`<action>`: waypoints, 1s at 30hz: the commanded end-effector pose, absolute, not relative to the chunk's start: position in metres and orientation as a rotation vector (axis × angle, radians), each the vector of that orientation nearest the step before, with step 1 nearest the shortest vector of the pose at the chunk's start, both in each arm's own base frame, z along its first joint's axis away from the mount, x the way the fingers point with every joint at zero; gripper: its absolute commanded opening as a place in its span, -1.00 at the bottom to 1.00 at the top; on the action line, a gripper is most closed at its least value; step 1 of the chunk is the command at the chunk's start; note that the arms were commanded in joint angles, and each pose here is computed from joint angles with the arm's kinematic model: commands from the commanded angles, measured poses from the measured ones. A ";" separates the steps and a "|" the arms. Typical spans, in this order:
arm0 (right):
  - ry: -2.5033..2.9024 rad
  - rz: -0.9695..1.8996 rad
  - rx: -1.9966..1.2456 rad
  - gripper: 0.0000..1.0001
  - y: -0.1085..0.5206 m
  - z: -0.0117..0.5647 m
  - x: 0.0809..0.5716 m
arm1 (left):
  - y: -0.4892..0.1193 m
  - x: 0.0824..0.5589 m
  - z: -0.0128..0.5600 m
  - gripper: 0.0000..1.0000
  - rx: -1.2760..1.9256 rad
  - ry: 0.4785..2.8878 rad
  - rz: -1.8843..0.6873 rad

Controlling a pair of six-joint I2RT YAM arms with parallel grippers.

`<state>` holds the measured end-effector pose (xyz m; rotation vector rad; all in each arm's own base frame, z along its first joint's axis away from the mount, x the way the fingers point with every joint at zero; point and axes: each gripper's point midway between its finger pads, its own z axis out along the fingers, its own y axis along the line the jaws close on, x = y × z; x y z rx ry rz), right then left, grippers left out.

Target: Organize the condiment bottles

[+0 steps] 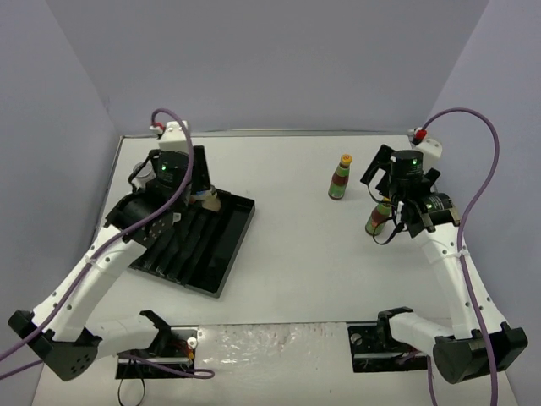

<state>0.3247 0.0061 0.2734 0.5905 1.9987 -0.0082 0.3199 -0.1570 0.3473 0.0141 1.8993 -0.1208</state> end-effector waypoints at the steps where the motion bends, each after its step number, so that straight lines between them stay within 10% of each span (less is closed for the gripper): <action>1: 1.957 -0.007 0.548 1.00 0.027 0.279 0.337 | -0.079 0.317 0.333 -1.00 -0.253 1.904 0.027; 30: 1.992 0.080 0.420 1.00 0.074 0.260 0.340 | 0.098 0.395 0.267 -1.00 -0.724 1.844 0.232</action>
